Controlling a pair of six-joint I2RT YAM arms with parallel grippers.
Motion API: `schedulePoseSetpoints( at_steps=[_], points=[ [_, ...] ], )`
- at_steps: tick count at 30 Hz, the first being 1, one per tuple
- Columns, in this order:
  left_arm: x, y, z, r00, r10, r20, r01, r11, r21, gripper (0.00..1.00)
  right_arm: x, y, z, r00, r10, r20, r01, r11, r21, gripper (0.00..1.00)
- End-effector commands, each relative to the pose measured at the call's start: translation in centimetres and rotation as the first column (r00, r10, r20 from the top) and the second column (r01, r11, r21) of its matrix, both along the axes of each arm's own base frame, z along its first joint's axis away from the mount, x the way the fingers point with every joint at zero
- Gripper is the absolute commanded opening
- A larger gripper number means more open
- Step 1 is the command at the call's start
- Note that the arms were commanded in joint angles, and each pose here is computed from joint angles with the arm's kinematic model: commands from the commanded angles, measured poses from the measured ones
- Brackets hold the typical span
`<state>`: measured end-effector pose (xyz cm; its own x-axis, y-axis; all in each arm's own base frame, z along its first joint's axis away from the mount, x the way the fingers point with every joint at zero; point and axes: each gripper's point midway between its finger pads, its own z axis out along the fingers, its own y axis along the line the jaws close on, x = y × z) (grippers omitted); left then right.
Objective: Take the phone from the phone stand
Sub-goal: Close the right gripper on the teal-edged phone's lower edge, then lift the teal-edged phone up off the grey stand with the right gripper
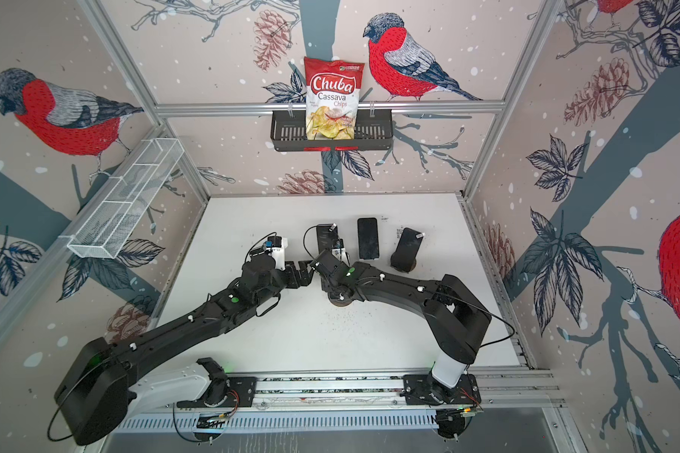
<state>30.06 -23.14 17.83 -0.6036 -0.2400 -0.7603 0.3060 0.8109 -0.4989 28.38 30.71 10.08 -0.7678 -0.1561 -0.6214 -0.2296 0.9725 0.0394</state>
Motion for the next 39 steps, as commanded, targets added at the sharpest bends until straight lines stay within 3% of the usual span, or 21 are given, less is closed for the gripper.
schedulePoseSetpoints(
  at_steps=[1, 22, 39],
  points=[
    [0.4, -0.6, 1.4, 0.998, -0.016, 0.054, 0.018, 1.000, -0.020, 0.97, 0.2, 0.2, 0.9, 1.000, 0.007, 0.021, -0.007, 1.000, 0.007, 0.67],
    [1.5, -1.8, 1.6, 0.997, -0.043, 0.057, 0.043, 0.999, 0.007, 0.97, 0.4, 0.5, 6.5, 0.994, 0.062, 0.089, -0.072, 0.991, 0.116, 0.67],
    [1.6, -1.8, 1.8, 0.997, -0.039, 0.060, 0.040, 0.999, -0.003, 0.97, 0.9, -9.3, 7.9, 0.991, -0.101, 0.083, 0.087, 0.983, 0.160, 0.67]
  ],
)
